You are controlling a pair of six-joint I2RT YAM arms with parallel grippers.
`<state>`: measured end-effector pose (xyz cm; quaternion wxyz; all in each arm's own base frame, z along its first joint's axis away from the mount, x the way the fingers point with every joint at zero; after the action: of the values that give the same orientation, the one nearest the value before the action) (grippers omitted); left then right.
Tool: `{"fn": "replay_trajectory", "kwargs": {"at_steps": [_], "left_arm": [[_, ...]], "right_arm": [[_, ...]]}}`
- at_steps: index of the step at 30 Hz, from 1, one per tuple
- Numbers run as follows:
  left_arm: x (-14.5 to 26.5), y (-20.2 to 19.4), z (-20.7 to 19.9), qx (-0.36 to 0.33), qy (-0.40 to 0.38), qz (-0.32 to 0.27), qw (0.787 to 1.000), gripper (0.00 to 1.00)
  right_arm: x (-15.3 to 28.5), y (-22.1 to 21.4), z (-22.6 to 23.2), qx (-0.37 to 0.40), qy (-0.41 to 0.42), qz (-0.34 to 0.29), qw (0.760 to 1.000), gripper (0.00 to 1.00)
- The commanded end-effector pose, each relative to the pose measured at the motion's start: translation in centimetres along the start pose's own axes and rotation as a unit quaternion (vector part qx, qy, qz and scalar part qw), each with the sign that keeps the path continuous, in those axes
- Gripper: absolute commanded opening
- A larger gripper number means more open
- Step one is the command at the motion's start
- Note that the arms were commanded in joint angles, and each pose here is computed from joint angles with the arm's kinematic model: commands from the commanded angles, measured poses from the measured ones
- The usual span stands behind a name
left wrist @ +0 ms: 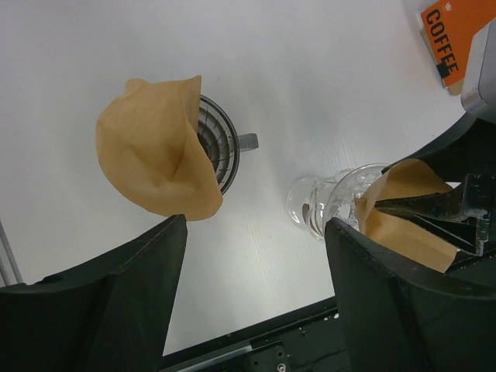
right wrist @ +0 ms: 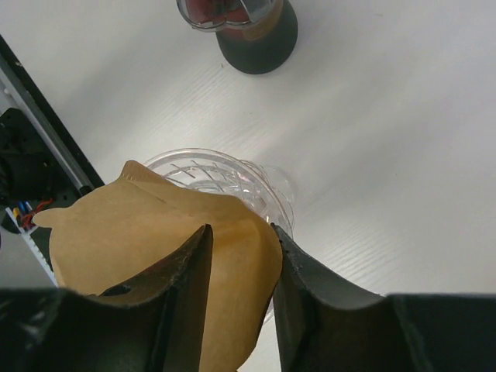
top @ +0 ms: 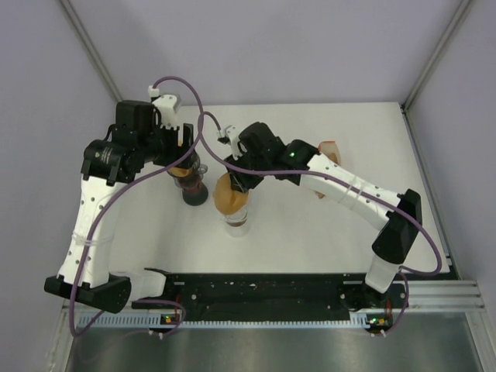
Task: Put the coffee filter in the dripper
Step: Place the coffee filter in the coffee dripper.
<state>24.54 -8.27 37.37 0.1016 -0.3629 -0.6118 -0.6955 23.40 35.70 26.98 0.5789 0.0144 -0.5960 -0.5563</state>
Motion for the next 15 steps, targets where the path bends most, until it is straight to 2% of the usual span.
{"fn": "replay_trajectory", "kwargs": {"at_steps": [1, 7, 11, 13, 15], "left_arm": [[0.8, 1.0, -0.4, 0.000, -0.014, -0.034, 0.999, 0.77], [0.8, 1.1, -0.3, 0.000, -0.011, -0.035, 0.999, 0.77], [0.8, 1.1, -0.3, 0.005, -0.010, -0.035, 0.999, 0.78], [0.6, 0.8, -0.3, 0.008, -0.011, -0.030, 0.999, 0.78], [0.3, 0.5, -0.3, 0.013, -0.013, -0.025, 1.000, 0.78]], "right_arm": [[1.3, 2.0, 0.7, 0.032, 0.000, -0.038, 0.999, 0.37], [4.5, 5.5, 0.8, 0.081, -0.029, -0.105, 0.991, 0.44], [6.6, 6.9, 1.6, 0.140, -0.054, -0.141, 0.979, 0.44], [6.5, 6.4, 2.8, 0.165, -0.047, -0.139, 0.975, 0.39], [5.7, 4.9, 4.2, 0.188, -0.018, -0.118, 0.975, 0.27]]}}
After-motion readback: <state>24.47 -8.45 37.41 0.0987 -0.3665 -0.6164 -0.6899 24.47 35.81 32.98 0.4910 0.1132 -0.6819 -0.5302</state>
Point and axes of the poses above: each gripper's point midway between its finger pads, its own x axis back along the fingers, its own z axis along the line the jaws close on, y = z × x, the point moved 5 cm from there along x, back along the fingers, and after that the axes turned 8 degrees about -x, right-handed, at the moved point
